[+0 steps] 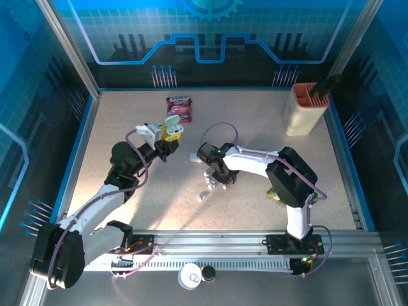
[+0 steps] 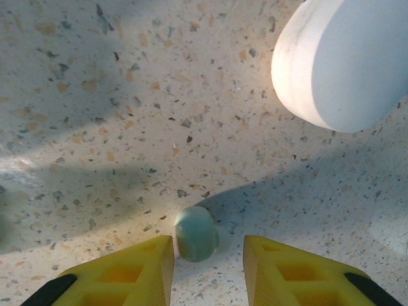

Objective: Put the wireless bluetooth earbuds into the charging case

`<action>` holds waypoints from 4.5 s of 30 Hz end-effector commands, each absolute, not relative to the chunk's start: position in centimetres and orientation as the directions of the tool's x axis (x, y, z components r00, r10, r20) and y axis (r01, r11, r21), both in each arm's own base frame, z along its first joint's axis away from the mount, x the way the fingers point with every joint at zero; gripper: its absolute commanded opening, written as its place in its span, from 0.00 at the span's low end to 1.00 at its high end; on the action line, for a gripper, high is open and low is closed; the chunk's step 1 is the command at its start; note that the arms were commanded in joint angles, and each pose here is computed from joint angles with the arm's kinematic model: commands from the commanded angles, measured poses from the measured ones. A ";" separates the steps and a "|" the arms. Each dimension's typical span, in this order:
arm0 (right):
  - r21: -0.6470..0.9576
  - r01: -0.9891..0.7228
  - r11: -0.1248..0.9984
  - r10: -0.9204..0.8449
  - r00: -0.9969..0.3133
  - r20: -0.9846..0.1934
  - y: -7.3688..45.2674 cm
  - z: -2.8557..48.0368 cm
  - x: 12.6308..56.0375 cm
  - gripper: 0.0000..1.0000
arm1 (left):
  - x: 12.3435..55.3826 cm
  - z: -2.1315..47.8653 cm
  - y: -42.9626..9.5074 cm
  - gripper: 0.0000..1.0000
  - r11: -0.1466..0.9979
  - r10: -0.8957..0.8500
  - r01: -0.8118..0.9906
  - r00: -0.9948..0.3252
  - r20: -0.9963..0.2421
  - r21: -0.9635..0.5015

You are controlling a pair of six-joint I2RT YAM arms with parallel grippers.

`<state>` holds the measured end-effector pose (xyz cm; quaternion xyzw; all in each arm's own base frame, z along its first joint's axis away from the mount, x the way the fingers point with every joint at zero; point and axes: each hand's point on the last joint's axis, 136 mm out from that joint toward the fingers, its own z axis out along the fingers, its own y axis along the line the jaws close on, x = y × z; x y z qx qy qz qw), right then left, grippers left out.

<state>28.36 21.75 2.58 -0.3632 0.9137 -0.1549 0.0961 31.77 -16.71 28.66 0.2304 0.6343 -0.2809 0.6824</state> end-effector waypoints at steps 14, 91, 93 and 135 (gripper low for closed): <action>-0.384 -0.652 0.654 -0.721 -0.690 -0.056 22.9 2.1 29.1 0.24 | 31.7 27.3 -17.4 0.35 0.701 -0.095 0.711 0.018 -0.995 -0.055; 0.518 -0.643 0.565 -0.183 -0.709 -0.681 30.1 27.9 30.2 0.36 | 31.8 27.3 -28.4 0.35 0.608 -0.035 0.783 0.194 -0.980 0.133; 0.515 -0.656 0.552 -0.183 -0.697 -0.693 30.1 28.5 30.0 0.39 | 31.7 27.1 -28.4 0.35 0.604 -0.034 0.786 0.190 -0.981 0.131; 0.674 -0.558 0.483 -0.012 -0.775 -0.632 24.9 33.8 27.7 0.77 | 30.2 28.3 -29.6 0.35 0.496 -0.133 0.868 0.091 -0.987 0.013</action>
